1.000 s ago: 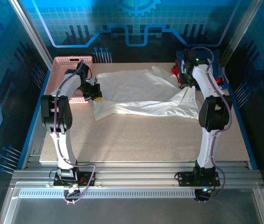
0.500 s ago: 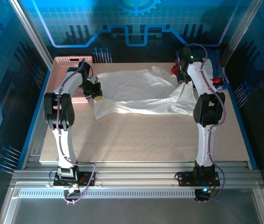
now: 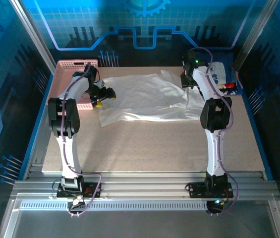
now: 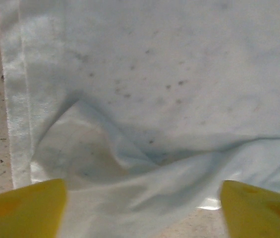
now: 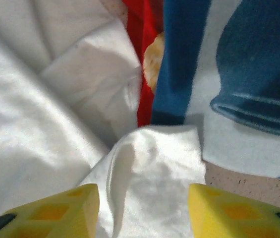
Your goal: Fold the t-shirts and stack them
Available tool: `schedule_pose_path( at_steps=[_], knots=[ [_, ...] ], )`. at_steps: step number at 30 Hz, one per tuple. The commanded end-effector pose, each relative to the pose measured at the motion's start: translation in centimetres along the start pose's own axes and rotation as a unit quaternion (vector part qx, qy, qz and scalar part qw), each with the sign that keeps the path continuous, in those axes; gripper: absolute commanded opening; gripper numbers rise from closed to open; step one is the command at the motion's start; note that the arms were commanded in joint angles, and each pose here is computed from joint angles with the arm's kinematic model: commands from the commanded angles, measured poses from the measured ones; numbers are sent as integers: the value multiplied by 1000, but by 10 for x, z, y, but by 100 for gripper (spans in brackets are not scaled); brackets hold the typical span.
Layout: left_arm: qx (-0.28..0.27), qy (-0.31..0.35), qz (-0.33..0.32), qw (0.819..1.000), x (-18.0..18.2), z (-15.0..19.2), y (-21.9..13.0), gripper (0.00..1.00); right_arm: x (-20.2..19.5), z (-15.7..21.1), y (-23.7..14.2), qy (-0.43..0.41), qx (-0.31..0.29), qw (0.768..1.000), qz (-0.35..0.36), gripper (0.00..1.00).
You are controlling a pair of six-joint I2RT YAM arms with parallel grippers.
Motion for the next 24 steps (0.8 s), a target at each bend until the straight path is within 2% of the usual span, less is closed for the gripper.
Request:
schedule_pose_path(
  at_steps=[1, 3, 6, 9, 13, 16, 24],
  knots=[
    [-67, -12, 94, 993, -41, 10, -66, 99, -11, 7, -66, 35, -41, 997, -57, 63],
    [-79, -24, 124, 989, -47, 27, -86, 99, -16, 28, -83, 49, -23, 995, -89, 67],
    [-78, -42, 126, 988, -38, 59, -99, 99, -27, 70, -96, 96, 13, 986, -138, 69],
    [-48, -65, 121, 989, -21, 94, -94, 97, -40, 116, -93, 175, 46, 962, -205, 70],
    [-22, -102, 100, 989, 8, 128, -75, 93, -57, 166, -77, 249, 61, 939, -229, 70],
    [-6, -133, 109, 985, 22, 137, -58, 86, -73, 186, -60, 302, 69, 917, -249, 70],
    [11, -183, 59, 981, 56, 139, -18, 68, -86, 201, -14, 339, 110, 904, -238, 68]
  ],
)
Point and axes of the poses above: each hand's point on the last joint's axis, 136 mm out from that joint toward the fingers, its own y axis out along the fingers, its own x axis along the line the jaws close on, z = x × y, the point moved 8 cm from there along -y, back along the fingers, and after that the axes turned 2 degrees about -y, right-handed, at the moved point
